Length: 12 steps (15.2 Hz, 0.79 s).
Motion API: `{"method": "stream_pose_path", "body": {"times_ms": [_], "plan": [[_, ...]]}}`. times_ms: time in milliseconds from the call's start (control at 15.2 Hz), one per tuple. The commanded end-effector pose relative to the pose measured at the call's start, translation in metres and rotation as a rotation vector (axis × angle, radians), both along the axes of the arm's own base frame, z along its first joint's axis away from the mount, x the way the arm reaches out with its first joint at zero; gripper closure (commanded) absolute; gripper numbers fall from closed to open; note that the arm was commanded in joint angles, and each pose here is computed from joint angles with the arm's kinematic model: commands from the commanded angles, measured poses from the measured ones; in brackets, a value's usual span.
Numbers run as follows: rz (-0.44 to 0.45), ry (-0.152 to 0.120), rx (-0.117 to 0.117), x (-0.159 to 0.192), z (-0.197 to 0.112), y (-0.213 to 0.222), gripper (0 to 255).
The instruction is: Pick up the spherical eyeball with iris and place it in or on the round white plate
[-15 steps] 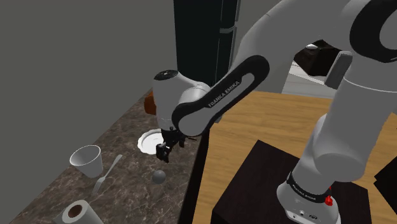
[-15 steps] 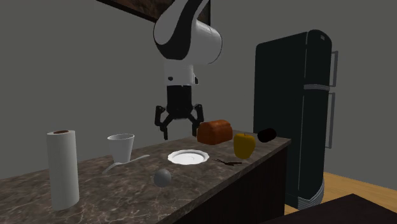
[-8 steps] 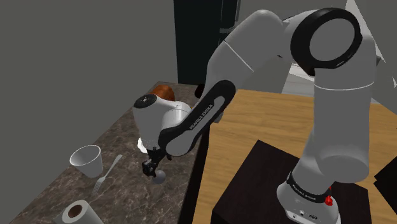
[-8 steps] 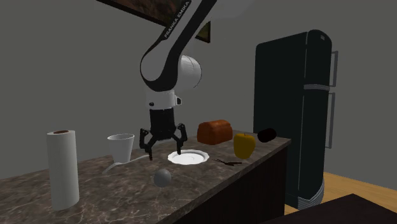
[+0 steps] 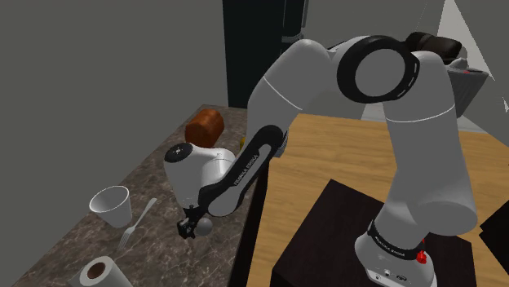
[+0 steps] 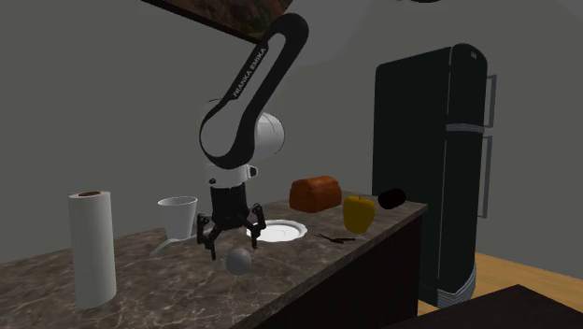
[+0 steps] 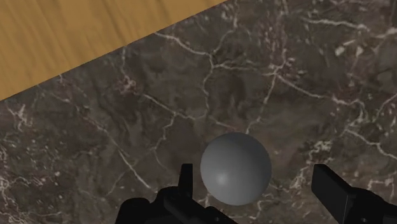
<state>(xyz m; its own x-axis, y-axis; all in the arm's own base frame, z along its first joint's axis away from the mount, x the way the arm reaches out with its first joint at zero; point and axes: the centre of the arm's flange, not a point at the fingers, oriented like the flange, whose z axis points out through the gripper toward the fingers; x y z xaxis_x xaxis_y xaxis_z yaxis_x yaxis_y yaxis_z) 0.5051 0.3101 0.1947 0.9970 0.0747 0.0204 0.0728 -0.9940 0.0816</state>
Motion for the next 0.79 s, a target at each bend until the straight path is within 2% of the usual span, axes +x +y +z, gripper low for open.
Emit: {"method": "stream_pose_path", "body": {"times_ms": [0, 528, 594, 726], "plan": [[0.0, 0.0, 0.0, 0.001, -0.0101, -0.0015, 0], [0.0, 0.0, 0.0, 0.0011, -0.0131, -0.0017, 0], [0.0, 0.0, 0.0, 0.0011, -0.0131, -0.0017, 255], [0.0, 0.0, 0.0, 0.0009, -0.013, -0.0017, 255]]}}
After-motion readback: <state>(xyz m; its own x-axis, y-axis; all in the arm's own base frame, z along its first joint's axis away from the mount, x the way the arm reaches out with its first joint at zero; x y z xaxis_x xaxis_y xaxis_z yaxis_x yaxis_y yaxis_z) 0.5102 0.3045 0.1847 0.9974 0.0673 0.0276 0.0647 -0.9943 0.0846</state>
